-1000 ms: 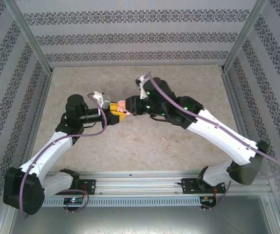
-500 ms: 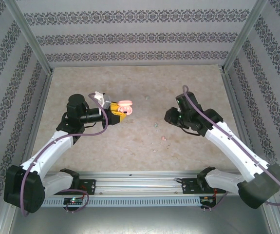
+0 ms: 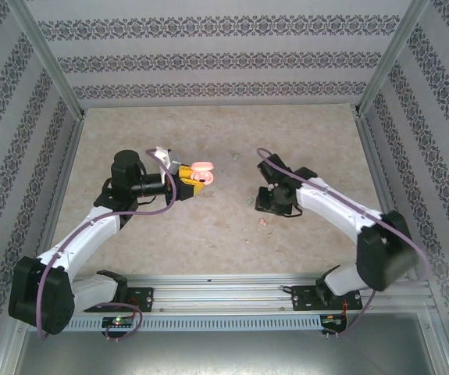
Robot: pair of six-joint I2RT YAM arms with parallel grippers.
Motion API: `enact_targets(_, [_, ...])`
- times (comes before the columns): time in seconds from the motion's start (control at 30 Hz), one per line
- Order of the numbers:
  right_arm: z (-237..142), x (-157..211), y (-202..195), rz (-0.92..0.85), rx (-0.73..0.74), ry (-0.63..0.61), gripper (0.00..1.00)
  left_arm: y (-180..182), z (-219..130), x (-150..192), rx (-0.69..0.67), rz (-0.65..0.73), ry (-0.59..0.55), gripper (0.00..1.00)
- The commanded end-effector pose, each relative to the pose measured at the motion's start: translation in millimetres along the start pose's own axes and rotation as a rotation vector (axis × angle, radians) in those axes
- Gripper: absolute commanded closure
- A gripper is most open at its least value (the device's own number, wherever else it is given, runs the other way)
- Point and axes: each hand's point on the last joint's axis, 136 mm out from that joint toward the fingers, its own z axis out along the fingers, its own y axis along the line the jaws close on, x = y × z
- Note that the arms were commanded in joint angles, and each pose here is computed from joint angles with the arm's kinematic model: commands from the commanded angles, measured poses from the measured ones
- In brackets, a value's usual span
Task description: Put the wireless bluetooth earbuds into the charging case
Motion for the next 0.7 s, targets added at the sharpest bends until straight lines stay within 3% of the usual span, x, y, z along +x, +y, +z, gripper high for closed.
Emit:
enact_targets(0.0, [6.0,-2.7,0.8,-0.139,0.113,0.016,0.65,0.5,-1.1,-1.7,-0.003,0.045,-0.013,0.81])
enact_targets(0.33, [36.5,9.3,-1.1,-0.277,0.280,0.117,0.64,-1.5,-2.9,2.2,-0.007,0.041,-0.003,0.81])
enact_targets(0.67, [54.8,19.7,-10.3,-0.312,0.303,0.168,0.67,-3.8,-5.1,2.8,-0.014,0.050,0.002,0.81])
